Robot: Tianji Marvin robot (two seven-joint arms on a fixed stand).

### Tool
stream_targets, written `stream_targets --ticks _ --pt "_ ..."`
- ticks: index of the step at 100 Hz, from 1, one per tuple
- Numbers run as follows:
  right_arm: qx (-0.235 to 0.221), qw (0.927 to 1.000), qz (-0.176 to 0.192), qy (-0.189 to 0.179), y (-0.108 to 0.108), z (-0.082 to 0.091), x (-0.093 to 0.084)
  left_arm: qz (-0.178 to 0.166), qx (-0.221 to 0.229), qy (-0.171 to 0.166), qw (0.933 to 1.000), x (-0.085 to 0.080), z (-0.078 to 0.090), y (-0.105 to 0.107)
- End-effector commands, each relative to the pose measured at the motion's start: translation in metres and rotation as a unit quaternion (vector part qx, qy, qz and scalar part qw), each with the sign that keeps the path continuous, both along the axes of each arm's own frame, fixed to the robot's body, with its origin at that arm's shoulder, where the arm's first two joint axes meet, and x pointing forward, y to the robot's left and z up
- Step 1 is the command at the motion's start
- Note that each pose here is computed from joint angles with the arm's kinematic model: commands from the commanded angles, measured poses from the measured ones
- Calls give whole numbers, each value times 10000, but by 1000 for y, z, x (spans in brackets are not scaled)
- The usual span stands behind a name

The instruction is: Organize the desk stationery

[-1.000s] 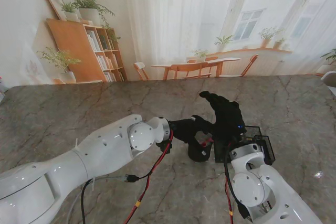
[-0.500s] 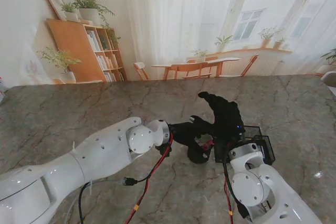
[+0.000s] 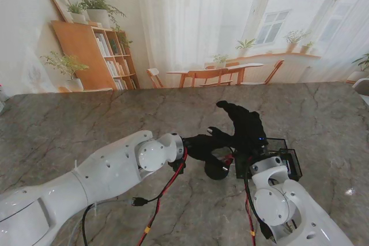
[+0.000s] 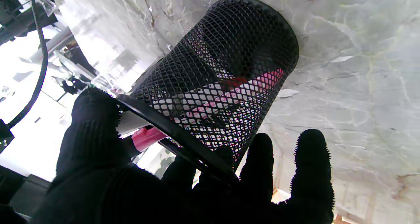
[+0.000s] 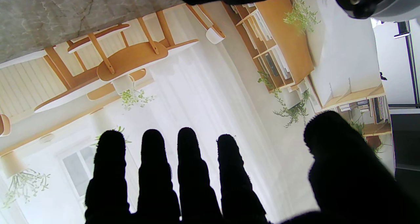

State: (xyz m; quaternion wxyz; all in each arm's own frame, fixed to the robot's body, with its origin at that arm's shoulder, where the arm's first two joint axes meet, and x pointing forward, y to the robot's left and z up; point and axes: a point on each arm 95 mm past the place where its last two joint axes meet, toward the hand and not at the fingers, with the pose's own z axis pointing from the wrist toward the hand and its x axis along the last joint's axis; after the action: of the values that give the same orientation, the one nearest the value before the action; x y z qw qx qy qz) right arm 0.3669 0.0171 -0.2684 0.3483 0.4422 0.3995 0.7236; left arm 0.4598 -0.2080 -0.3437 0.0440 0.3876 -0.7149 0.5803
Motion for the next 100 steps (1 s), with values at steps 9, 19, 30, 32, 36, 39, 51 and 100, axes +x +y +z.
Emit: stream_targets --ticks 9,19,30,32,36,39,51,100 --pt "-11 10000 36 83 2 -1 1 48 3 3 10000 -1 -3 4" --pt "-16 10000 35 85 2 -2 1 99 -36 43 9999 0 -3 4" --pt "-16 10000 31 90 2 -2 1 153 -88 111 9998 0 -2 5" --pt "-16 10000 30 92 2 -2 1 161 -110 133 9997 1 -3 5" --pt "-17 10000 28 93 2 -2 1 172 -160 170 9996 1 -3 5" --pt "-18 9999 28 95 2 -2 1 177 -193 186 9995 1 -3 5" --pt "-24 9999 31 100 2 -2 1 194 -356 160 9991 2 0 6" --pt "-40 10000 -7 80 1 -2 0 722 -611 -370 9948 -5 22 24"
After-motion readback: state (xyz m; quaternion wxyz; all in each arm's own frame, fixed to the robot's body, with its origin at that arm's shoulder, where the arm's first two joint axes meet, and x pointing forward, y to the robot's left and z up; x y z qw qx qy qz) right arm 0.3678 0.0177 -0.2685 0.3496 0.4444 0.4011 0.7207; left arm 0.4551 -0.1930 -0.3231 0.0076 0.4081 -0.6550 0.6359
